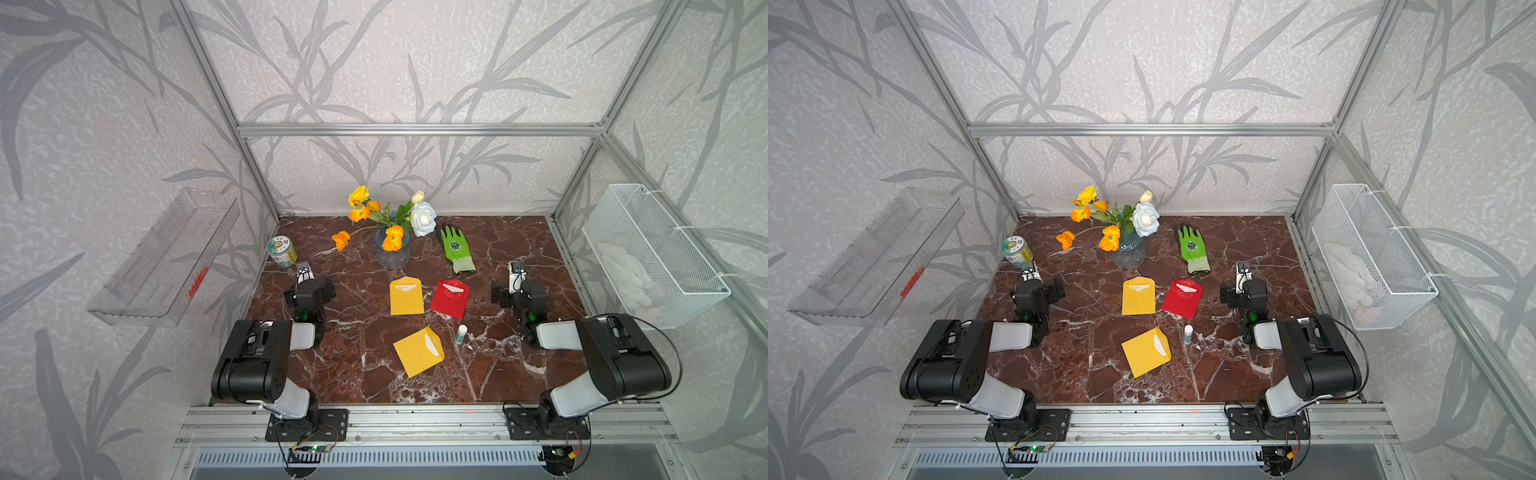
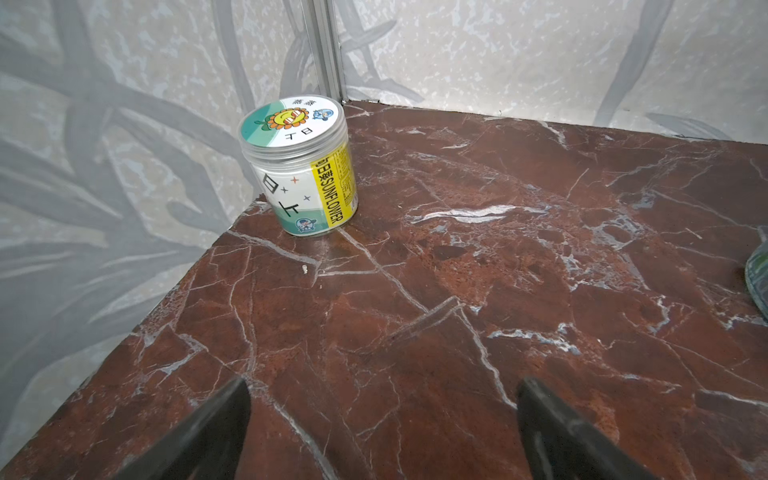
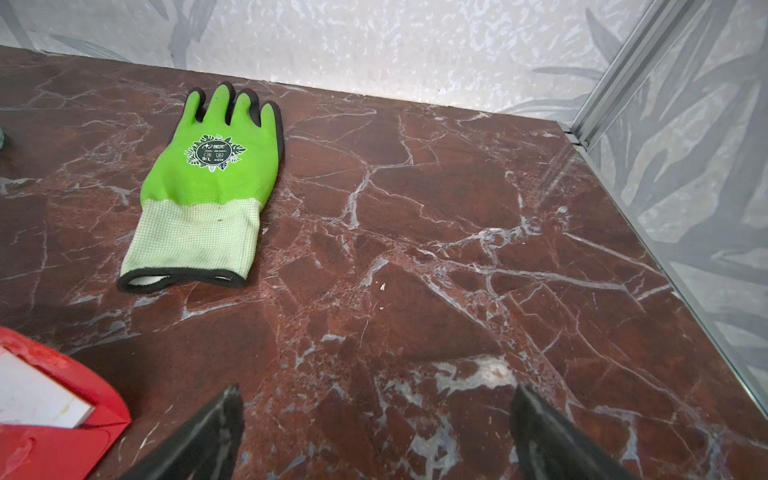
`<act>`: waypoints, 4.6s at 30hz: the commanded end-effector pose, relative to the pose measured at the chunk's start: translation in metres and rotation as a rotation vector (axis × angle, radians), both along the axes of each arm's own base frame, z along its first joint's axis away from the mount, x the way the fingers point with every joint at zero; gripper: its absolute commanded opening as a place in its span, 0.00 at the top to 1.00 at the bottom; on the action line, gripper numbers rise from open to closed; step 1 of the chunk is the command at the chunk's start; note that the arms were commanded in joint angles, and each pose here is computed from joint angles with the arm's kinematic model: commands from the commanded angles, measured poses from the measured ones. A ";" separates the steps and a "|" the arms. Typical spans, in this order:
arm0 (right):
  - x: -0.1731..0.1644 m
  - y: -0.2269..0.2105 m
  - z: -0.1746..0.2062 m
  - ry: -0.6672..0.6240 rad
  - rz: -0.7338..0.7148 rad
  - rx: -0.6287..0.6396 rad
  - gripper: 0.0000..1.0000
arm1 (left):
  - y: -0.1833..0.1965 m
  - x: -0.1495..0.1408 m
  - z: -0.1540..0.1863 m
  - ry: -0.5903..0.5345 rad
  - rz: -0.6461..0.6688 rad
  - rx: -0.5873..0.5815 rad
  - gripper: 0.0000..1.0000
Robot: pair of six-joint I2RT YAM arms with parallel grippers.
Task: Seal the envelope with a glue stick
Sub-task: Adjust the glue stick at the center of the board.
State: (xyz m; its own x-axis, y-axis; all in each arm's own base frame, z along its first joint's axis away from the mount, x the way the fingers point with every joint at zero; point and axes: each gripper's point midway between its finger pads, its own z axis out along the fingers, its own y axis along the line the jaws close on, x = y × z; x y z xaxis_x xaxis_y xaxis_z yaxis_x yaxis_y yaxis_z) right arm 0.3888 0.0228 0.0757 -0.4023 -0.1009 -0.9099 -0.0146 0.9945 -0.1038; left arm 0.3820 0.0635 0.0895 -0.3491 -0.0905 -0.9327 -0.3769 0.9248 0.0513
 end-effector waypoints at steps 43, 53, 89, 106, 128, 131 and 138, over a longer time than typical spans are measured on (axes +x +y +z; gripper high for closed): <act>0.002 -0.003 0.040 0.090 -0.036 0.033 0.01 | -0.006 0.001 0.047 0.137 -0.016 -0.099 0.00; -0.039 0.033 0.056 0.259 0.040 0.326 0.01 | -0.053 -0.023 0.068 0.074 -0.162 -0.347 0.00; -0.159 0.191 0.012 0.377 0.534 0.300 0.13 | -0.137 -0.105 0.046 0.018 -0.428 -0.541 0.00; -0.165 0.195 -0.013 0.408 0.563 0.274 0.38 | -0.170 -0.091 0.039 0.080 -0.504 -0.519 0.00; -0.156 0.187 0.005 0.428 0.525 0.279 0.84 | -0.211 -0.085 0.049 0.145 -0.674 -0.519 0.00; -0.153 0.191 0.012 0.529 0.565 0.373 0.83 | -0.228 -0.085 0.057 0.166 -0.768 -0.532 0.00; -0.161 0.210 0.025 0.812 0.705 0.522 0.84 | -0.261 -0.086 0.077 0.190 -0.933 -0.555 0.00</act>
State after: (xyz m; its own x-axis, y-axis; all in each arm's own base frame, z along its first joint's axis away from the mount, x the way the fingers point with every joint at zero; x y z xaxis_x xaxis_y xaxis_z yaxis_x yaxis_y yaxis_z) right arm 0.2607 0.2174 0.0998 -0.8248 -0.1314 -0.5499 -0.4356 0.7677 0.4699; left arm 0.2999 -0.1776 0.1485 -0.6408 -0.1592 -0.7510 0.3477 0.8119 -0.4689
